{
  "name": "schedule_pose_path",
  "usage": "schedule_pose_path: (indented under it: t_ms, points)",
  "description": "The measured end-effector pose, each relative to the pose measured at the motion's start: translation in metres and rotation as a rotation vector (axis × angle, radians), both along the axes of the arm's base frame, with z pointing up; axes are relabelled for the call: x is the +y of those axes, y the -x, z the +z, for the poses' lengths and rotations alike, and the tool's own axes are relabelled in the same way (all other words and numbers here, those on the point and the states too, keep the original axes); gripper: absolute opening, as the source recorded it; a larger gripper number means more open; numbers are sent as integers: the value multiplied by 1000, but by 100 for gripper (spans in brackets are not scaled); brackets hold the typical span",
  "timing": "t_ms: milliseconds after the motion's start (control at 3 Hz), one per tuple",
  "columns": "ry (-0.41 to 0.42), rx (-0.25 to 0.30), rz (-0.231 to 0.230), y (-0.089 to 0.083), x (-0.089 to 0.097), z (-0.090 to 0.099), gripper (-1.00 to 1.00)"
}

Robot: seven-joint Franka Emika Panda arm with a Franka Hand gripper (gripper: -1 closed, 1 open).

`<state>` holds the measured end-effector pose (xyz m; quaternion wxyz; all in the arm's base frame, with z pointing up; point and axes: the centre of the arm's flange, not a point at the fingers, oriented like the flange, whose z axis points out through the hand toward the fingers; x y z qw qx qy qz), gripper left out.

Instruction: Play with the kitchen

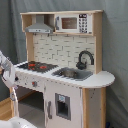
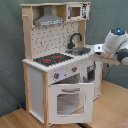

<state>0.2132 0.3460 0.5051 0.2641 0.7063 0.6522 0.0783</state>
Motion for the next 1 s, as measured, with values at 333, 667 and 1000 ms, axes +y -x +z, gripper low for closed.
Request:
schedule_pose_path:
  t_ms: [333, 667, 1000]
  points:
    - [-23, 75, 50, -21, -4, -8, 100]
    - [-43, 140, 101, -44, -9, -18, 100]
    - [-65, 194, 151, -66, -13, -28, 100]
